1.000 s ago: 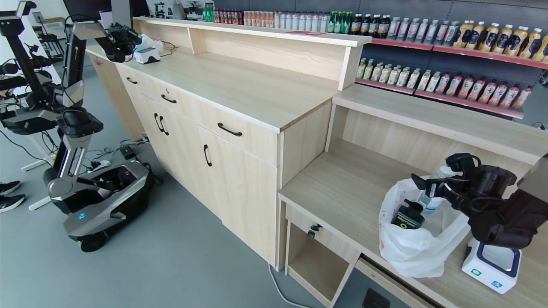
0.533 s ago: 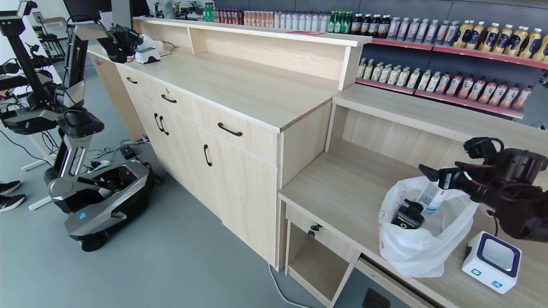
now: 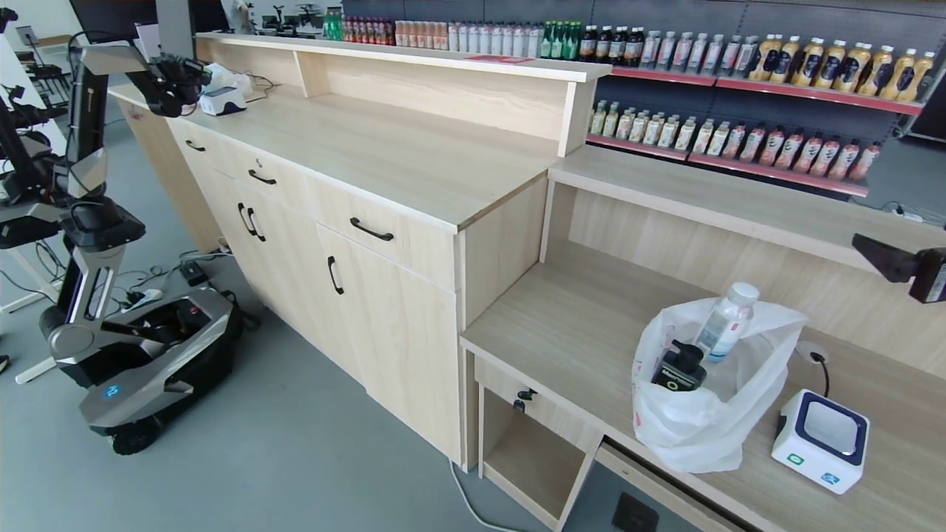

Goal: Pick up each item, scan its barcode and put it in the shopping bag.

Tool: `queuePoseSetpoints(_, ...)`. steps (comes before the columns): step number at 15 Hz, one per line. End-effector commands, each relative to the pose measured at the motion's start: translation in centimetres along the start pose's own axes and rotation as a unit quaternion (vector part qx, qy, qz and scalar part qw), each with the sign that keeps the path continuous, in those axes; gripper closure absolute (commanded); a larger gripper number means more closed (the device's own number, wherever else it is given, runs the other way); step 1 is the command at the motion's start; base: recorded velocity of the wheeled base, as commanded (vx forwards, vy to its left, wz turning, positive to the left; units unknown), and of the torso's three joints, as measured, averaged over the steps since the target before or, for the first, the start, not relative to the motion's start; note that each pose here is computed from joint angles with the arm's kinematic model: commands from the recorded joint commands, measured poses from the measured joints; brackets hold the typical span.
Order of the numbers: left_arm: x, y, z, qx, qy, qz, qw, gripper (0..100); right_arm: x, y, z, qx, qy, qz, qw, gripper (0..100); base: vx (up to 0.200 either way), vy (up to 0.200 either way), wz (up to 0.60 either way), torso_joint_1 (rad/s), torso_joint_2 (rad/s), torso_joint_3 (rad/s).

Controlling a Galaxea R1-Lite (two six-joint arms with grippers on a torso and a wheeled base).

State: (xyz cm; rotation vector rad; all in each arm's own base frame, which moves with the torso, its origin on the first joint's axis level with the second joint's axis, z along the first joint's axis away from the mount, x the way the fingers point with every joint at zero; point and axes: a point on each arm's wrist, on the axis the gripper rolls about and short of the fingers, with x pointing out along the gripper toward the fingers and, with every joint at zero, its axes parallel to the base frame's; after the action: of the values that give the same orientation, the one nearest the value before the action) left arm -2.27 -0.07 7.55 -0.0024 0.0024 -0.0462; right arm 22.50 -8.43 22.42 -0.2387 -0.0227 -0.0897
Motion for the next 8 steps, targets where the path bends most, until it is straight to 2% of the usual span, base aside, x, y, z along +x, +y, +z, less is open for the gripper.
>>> queuePoseSetpoints(1,0.0,0.0,0.0,0.0,0.0,0.0,1.0,0,-3.0,-2.0,2.5,-0.017,-0.019,-0.058,0.998,0,0.0,0.0,-0.6,0.002,0.01,-0.002)
queuePoseSetpoints(2,0.0,0.0,0.0,0.0,0.0,0.0,1.0,0,-3.2,-2.5,2.5,-0.015,-0.008,-0.066,0.998,0,0.0,0.0,-0.6,0.012,0.01,0.002)
queuePoseSetpoints(4,0.0,0.0,0.0,0.0,0.0,0.0,1.0,0,-3.8,-4.6,2.1,0.007,0.061,-0.107,0.992,0,0.0,0.0,-0.6,0.0,0.0,0.002)
queuePoseSetpoints(8,0.0,0.0,0.0,0.0,0.0,0.0,1.0,0,-2.9,-8.5,-1.2,0.054,0.161,-0.184,0.968,0,0.0,0.0,-0.6,0.002,0.0,0.001)
